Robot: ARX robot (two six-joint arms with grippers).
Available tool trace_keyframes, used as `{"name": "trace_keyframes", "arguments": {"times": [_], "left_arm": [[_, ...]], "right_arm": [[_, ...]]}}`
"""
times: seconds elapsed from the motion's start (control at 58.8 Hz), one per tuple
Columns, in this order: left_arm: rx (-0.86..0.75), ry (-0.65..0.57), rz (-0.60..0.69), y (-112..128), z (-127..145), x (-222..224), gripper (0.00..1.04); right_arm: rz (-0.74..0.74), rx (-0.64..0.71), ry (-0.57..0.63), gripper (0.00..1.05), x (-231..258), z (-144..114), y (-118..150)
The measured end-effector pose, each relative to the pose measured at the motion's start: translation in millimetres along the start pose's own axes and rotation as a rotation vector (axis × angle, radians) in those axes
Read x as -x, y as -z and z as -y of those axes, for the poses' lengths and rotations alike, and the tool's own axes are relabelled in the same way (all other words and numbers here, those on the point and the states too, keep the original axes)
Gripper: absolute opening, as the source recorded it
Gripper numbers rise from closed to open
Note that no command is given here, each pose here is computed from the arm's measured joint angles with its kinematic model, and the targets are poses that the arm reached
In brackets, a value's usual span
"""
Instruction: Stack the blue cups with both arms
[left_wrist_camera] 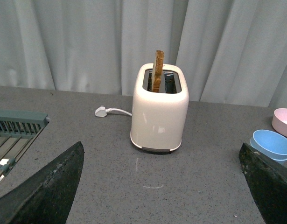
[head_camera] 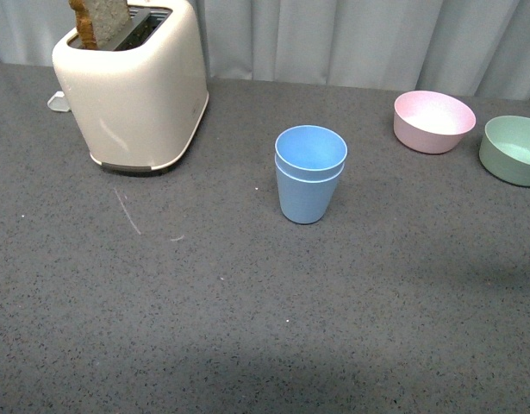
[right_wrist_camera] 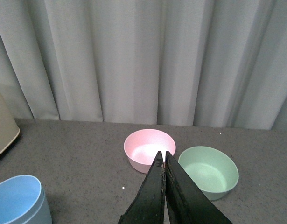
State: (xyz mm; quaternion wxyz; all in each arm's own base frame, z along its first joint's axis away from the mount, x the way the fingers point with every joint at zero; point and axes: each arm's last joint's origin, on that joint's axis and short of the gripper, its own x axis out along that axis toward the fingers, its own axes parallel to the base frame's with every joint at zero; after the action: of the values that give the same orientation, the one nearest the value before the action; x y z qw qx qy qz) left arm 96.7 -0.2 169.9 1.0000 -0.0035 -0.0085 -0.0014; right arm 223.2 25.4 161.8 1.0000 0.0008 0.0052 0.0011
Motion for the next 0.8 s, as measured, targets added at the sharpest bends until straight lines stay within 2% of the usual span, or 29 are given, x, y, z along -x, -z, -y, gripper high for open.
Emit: {"name": "trace_keyframes", "arguments": {"times": [0.442, 0.459, 0.799], "left_arm": [[0.000, 0.000, 0.000, 0.0, 0.0, 0.0, 0.98], [0.000, 0.000, 0.000, 0.0, 0.0, 0.0, 0.98], [0.000, 0.000, 0.000, 0.0, 0.0, 0.0, 0.98]], "right_arm": [[-0.008, -0.001, -0.004, 0.01, 51.8, 23.1, 1.2], [-0.005, -0.001, 0.002, 0.01, 68.9, 25.0, 0.7], [0.008, -0.001, 0.002, 0.01, 92.8, 25.0, -2.8]]}}
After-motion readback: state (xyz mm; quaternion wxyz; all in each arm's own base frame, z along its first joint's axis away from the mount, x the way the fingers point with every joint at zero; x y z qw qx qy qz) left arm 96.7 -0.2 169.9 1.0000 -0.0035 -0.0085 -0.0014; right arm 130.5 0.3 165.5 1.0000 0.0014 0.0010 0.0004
